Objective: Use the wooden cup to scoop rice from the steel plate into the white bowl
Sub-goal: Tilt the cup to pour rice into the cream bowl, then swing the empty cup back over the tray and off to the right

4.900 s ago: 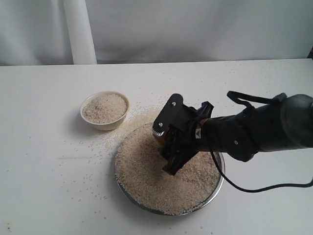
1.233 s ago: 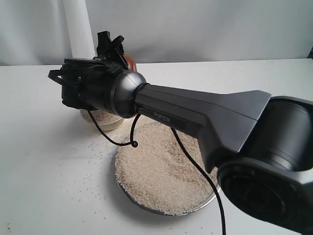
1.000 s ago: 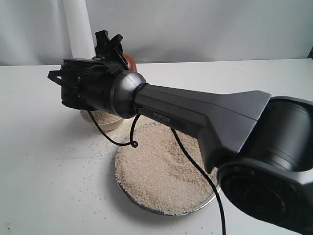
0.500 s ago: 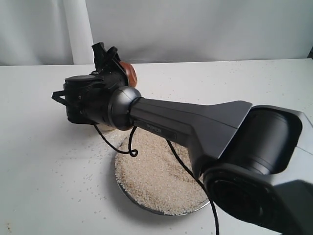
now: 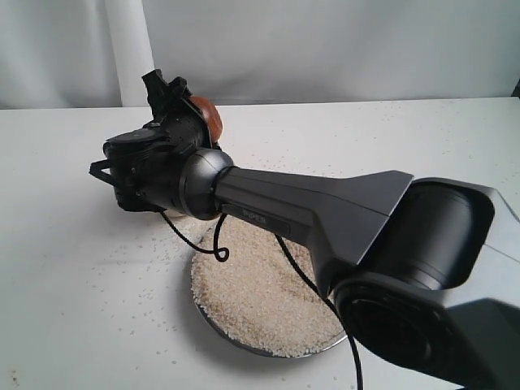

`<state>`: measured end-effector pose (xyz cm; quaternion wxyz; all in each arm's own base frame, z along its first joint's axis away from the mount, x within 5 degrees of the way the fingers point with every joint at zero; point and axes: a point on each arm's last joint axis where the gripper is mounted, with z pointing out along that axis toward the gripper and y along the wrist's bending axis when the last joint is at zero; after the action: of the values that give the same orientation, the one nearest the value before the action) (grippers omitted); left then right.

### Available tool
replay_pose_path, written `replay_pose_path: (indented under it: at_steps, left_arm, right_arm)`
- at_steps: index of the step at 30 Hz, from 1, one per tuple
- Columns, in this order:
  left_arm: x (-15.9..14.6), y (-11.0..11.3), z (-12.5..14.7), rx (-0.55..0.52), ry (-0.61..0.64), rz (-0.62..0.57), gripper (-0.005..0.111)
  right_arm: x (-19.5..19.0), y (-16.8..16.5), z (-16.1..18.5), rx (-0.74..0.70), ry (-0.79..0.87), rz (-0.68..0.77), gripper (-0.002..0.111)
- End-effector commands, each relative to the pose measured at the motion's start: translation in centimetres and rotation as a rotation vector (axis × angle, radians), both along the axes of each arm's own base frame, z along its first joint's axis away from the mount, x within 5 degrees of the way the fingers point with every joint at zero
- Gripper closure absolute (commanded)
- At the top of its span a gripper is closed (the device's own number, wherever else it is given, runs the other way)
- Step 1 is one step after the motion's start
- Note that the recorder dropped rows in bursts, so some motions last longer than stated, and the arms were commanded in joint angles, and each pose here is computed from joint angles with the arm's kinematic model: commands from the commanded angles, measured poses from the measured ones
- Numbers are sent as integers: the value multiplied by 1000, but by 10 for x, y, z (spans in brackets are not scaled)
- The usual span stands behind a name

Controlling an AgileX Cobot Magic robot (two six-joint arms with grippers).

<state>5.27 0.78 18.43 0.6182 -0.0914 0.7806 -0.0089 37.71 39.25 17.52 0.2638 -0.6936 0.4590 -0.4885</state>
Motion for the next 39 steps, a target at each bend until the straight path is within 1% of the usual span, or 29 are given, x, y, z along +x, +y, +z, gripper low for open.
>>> replay_pose_path:
  at_steps: [1,6,14,23,26,29,32,34,36,37,39]
  left_arm:
    - [1,0,-1,-10,2,0,107]
    - [1,0,-1,-10,2,0,107]
    - [1,0,-1,-10,2,0,107]
    - [1,0,-1,-10,2,0,107]
    - [1,0,-1,-10,2,0,107]
    - [1,0,-1,-10,2,0,107]
    - [1,0,-1,-10,2,0,107]
    - [1,0,-1,-10,2,0,107]
    - [1,0,-1,-10,2,0,107]
    - [1,0,-1,-10,2,0,107]
    - [1,0,-1,-10,2,0,107]
  right_arm:
    - [8,-6,7,-26,-29,-2,108]
    - [8,-7,7,-47,-27,7,108]
    - [8,-6,7,-125,-19,41,108]
    - [8,-10,7,-185,-14,28,108]
    - [8,-11,12,-210,-26,26,108]
    - [7,-11,24,-199,-48,28,108]
    - [1,-9,40,-167,-64,35,108]
    - [-6,-7,44,-110,-26,33,108]
    - [-11,-9,48,1,54,-6,108]
    - [-15,-11,55,86,99,-43,108]
    - [-20,-13,62,179,165,-78,108]
